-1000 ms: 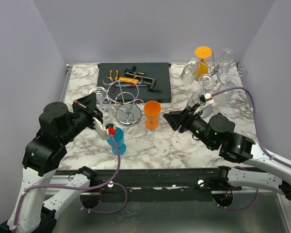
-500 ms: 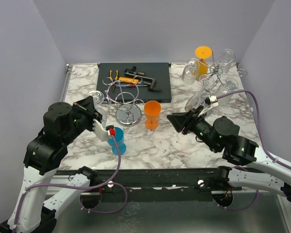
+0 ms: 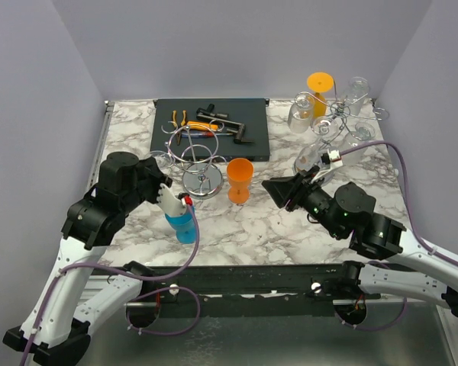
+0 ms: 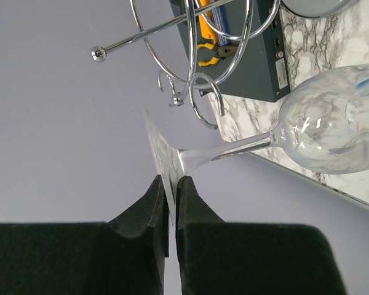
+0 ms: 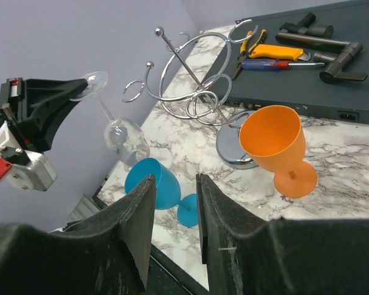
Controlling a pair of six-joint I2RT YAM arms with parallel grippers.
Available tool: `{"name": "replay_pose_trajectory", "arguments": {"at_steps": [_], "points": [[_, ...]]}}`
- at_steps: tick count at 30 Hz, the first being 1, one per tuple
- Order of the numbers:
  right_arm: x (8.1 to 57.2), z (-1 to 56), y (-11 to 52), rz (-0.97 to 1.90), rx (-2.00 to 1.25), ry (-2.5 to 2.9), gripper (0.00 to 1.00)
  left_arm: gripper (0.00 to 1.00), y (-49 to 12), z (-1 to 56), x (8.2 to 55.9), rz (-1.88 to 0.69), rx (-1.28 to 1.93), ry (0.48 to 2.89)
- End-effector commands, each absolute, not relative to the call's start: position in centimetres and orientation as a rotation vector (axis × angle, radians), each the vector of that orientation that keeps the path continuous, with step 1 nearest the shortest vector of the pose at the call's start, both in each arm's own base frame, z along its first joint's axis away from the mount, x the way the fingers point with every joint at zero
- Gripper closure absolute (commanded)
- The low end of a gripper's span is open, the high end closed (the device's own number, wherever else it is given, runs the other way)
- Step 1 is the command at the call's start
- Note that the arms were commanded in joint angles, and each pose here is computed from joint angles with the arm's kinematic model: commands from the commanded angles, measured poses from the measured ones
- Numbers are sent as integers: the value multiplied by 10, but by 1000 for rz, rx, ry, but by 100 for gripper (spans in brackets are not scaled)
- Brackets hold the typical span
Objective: Place the wine glass upside down on the wine glass rack
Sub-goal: Turn the wine glass upside down at the wine rack.
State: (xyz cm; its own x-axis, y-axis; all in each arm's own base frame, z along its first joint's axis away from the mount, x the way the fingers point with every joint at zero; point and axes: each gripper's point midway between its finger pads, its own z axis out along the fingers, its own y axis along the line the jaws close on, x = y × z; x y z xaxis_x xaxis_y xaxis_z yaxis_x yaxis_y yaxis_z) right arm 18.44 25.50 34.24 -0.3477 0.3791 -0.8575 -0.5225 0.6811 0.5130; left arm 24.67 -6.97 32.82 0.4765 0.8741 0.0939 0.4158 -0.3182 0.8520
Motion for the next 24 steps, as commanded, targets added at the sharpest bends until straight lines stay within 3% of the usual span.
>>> {"name": "replay_pose_trajectory", "arguments": {"at_steps": [1,24], "points": [[185,347,247,923,-85,1673,62,100,-69,340,256,795,1893,1043],[187,352,248,921,-64,1686,65,100,-69,330,282,860,1934,1048]]}}
